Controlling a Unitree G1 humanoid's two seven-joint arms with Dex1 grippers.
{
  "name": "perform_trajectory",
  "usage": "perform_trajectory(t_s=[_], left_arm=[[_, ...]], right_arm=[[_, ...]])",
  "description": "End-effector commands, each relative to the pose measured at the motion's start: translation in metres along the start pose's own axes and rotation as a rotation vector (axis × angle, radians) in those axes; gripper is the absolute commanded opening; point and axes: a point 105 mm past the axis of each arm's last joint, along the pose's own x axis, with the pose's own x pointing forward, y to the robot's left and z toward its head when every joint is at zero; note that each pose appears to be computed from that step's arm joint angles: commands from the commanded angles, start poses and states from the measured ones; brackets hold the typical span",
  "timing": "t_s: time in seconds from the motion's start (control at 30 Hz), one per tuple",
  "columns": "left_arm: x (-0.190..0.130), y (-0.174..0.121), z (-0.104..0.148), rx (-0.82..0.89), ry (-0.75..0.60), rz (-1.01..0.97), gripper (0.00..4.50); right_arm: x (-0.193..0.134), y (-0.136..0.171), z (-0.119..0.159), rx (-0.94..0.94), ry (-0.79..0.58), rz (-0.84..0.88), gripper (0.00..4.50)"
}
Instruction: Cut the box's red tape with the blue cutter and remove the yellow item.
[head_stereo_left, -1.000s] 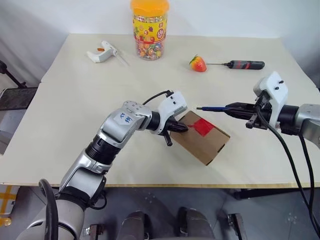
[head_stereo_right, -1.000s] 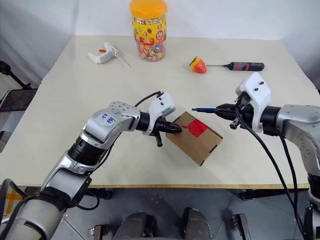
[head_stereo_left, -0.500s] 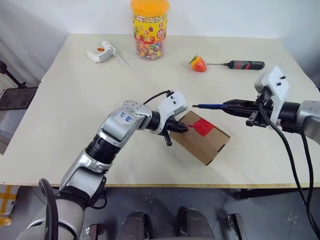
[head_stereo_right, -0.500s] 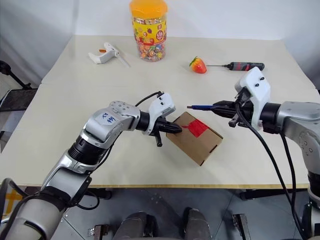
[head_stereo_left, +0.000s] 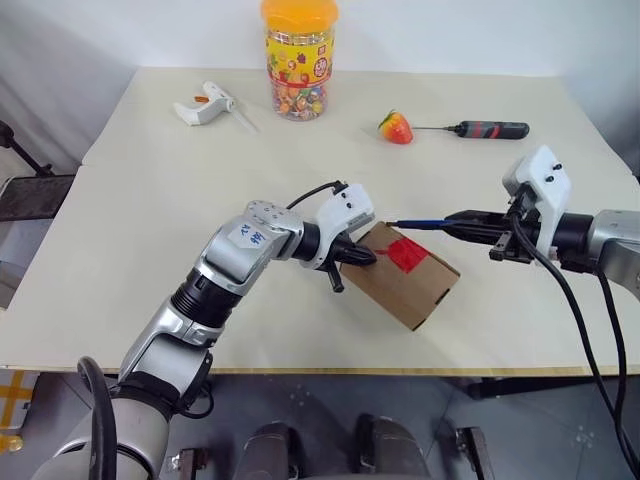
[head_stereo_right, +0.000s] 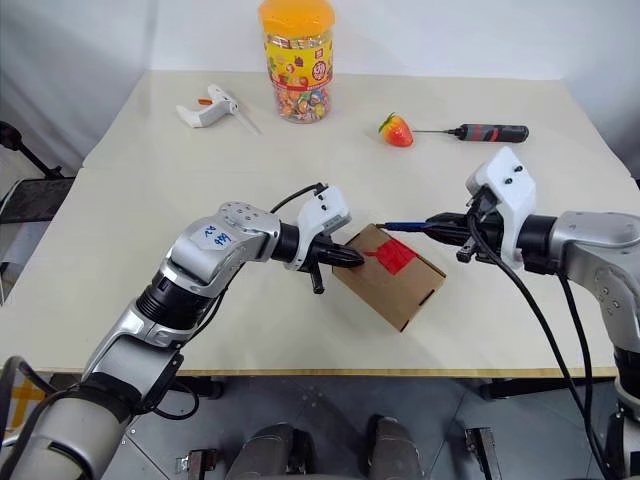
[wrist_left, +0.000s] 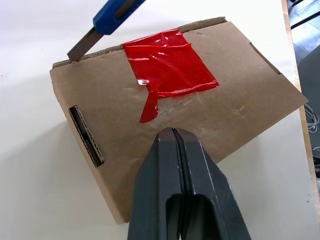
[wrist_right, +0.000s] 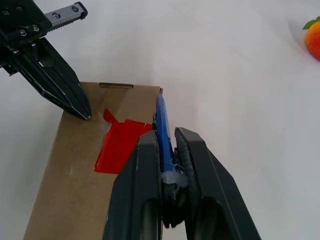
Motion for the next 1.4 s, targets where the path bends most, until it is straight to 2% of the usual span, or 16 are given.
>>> perform_trajectory(t_s=[0.03,0.43,0.8,1.13,1.4], left_arm=[[-0.001,0.000,0.001,0.008,0.009,0.002,0.00],[0.001,0.001,-0.002,-0.003,0.025,0.005,0.00],[0.009,0.008,-0.011,-0.055,0.117,0.075,0.00],[0.022,-0.012,-0.019,-0.073,0.185,0.041,0.00],[0.028,-0.015,-0.023,-0.112,0.225,0.054,0.00]], right_arm=[[-0.010,-0.003,0.006,-0.039,-0.005,-0.027,0.15],[-0.015,0.004,-0.003,-0.029,0.059,0.000,0.15],[-0.022,0.000,-0.001,-0.030,0.149,0.026,0.15],[-0.018,0.005,-0.010,0.007,0.224,0.069,0.15],[-0.025,0.002,-0.011,0.022,0.280,0.069,0.15]])
